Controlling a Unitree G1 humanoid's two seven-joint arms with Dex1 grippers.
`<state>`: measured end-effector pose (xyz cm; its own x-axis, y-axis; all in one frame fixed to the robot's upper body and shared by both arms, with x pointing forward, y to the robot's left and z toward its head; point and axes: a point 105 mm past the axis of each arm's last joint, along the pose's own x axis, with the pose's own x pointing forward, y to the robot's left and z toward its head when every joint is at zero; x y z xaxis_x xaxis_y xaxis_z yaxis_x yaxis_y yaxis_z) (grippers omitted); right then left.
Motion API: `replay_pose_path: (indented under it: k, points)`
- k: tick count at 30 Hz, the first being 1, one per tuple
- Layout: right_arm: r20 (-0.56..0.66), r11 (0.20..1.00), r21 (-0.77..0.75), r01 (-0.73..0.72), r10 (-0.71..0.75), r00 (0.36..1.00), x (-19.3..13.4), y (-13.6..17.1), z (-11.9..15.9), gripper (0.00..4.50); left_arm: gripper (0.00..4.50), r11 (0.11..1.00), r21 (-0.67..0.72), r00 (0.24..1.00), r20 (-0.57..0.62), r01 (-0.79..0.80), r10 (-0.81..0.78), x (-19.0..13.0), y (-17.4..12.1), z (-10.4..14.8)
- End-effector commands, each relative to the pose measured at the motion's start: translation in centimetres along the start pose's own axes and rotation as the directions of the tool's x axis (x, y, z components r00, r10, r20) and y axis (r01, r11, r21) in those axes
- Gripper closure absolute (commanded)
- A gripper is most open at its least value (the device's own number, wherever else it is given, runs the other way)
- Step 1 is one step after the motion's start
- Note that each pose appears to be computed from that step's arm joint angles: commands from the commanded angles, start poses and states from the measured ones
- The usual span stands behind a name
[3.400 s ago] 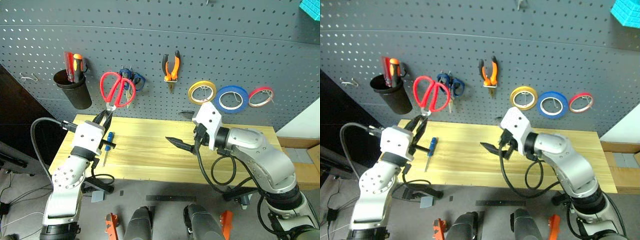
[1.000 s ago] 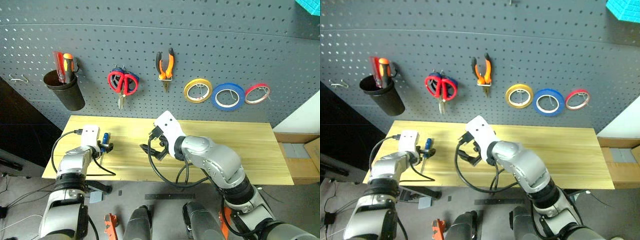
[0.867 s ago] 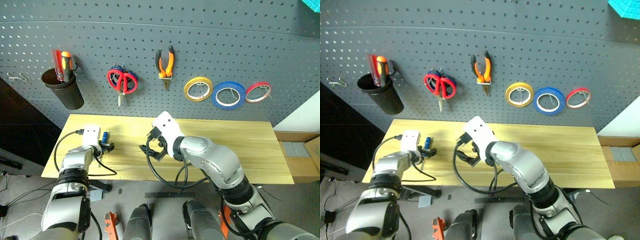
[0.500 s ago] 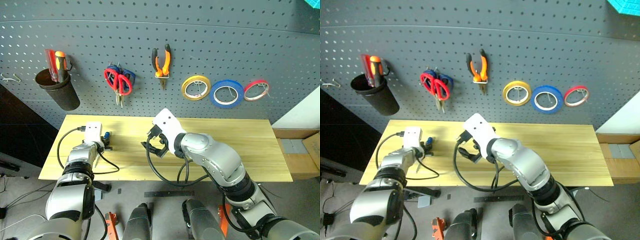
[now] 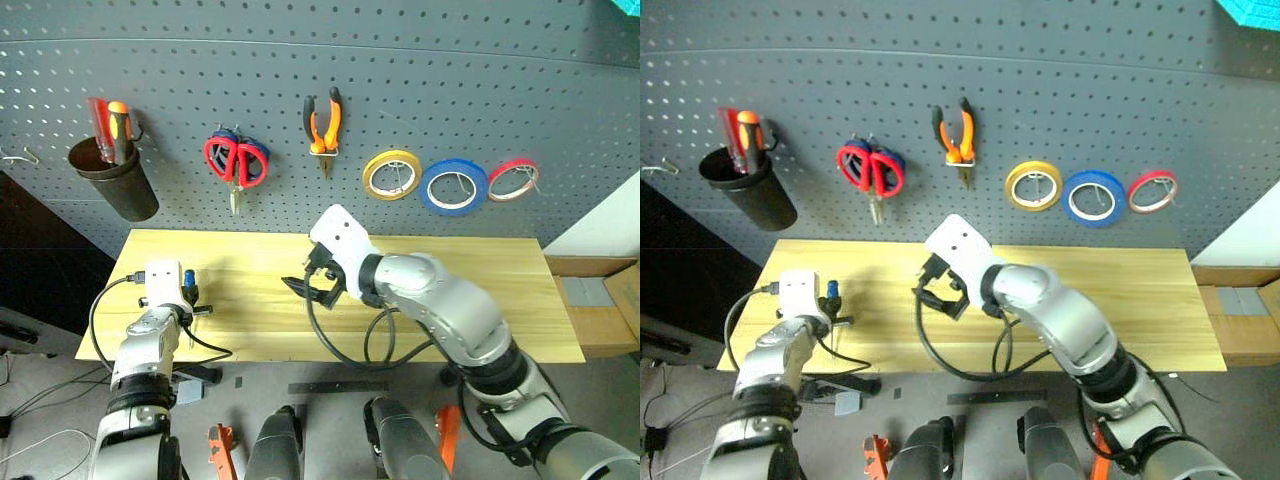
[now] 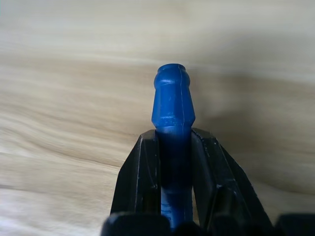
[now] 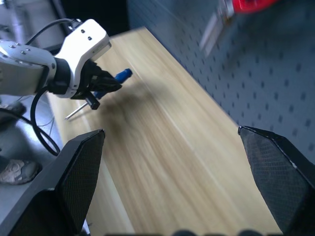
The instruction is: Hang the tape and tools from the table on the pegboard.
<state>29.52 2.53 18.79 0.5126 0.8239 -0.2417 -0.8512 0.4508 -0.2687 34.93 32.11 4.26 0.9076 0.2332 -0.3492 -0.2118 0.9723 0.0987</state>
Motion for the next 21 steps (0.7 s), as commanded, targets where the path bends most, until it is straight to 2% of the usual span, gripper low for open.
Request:
replay_pose_path:
  k: [1, 6, 11, 15, 21]
  points:
    - [0.131, 0.994, -0.107, -0.028, 0.042, 0.991, -1.4, -0.1, 2.9, 0.0, 3.98, 0.997, 0.07, 0.978, 0.208, -0.008, -0.007, -2.0, 0.2, 4.6]
    - [0.24, 0.984, -0.173, -0.033, 0.074, 0.968, -3.1, -1.1, 5.0, 0.0, 3.98, 0.978, 0.209, 0.877, 0.473, -0.022, -0.081, -6.4, -1.4, 9.4]
    - [0.306, 0.979, -0.201, -0.038, 0.1, 0.947, -4.1, -1.8, 6.4, 0.0, 3.98, 0.965, 0.253, 0.776, 0.621, -0.068, -0.108, -8.6, -2.0, 13.4]
    - [0.317, 0.975, -0.221, -0.023, 0.095, 0.944, -4.3, -2.5, 6.6, 0.0, 3.98, 0.968, 0.205, 0.636, 0.768, -0.145, -0.067, -10.7, -1.4, 19.0]
    - [0.344, 0.979, -0.203, -0.011, 0.082, 0.935, -4.1, -3.0, 7.3, 0.0, 3.98, 0.976, 0.133, 0.463, 0.886, -0.172, -0.039, -12.5, -0.6, 26.2]
